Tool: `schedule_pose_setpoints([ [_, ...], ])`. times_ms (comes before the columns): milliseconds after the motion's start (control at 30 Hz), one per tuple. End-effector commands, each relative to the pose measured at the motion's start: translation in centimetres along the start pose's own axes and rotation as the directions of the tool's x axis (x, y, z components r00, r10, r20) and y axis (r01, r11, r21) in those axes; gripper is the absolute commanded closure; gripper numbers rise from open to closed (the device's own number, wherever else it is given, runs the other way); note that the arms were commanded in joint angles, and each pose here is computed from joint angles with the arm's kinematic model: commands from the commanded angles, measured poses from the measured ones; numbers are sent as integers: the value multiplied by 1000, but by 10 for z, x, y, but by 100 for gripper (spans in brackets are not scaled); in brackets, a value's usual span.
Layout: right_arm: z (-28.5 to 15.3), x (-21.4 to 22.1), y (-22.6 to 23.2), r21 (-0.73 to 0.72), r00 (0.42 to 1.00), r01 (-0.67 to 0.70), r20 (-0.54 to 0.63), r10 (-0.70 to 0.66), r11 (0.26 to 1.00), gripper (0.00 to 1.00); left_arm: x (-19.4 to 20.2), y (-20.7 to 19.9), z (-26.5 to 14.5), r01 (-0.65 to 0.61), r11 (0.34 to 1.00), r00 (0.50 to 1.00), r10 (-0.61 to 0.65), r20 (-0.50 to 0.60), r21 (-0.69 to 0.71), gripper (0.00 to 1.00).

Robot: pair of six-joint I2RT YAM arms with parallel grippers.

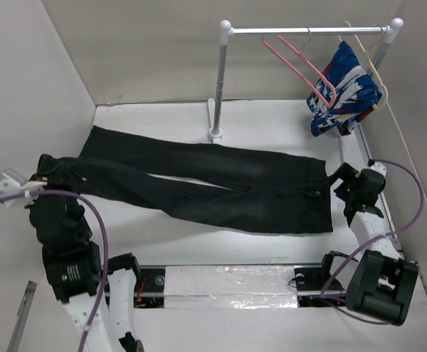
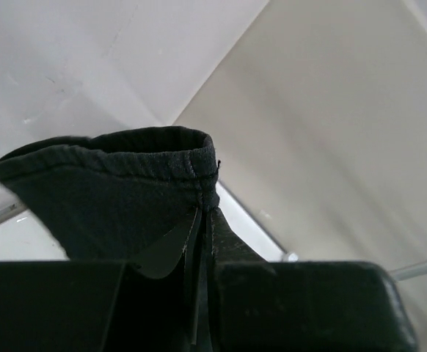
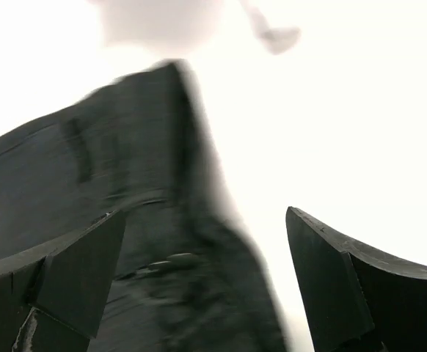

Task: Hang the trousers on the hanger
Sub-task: Flatten out the trousers at the center of the board.

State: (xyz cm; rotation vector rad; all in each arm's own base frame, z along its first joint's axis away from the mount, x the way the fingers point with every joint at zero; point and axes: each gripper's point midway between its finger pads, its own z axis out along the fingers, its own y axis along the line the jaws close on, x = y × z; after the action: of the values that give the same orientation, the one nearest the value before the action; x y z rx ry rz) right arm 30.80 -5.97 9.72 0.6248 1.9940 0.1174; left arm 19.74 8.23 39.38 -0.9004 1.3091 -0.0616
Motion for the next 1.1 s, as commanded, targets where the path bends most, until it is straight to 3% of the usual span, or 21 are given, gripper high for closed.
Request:
schedule_pose_setpoints([
  [0,5,10,-19,-7,994,-98,-48,97,995,3,-25,-1,-26,39,999,996,-41,82,19,100],
  [67,11,24,-26,12,989,-108,-99,109,994,3,-48,-7,-49,35,998,987,-44,153,61,100],
  [100,12,20,-21,-17,991,-105,-88,103,994,3,-51,-8,-56,38,997,987,-49,156,71,100],
  [200,24,42,-10,-101,974,-113,-210,90,988,3,-58,-11,-74,48,990,980,-73,187,132,100],
  [333,31,56,3,-186,957,-146,-277,90,972,14,-39,-6,-70,-17,987,985,-11,172,158,100],
  [467,34,48,-6,-149,954,-194,-257,151,970,93,-7,5,-43,-60,992,995,50,91,115,100],
  [500,35,42,-5,-150,958,-200,-238,161,968,99,-4,4,-38,-67,991,994,57,88,117,100],
  [800,48,-24,-37,66,973,-218,-62,222,974,100,59,33,28,-138,989,987,133,-90,-46,100],
  [1067,59,-37,-51,162,968,-243,-25,250,956,100,120,85,84,-190,950,955,120,-271,-249,100],
])
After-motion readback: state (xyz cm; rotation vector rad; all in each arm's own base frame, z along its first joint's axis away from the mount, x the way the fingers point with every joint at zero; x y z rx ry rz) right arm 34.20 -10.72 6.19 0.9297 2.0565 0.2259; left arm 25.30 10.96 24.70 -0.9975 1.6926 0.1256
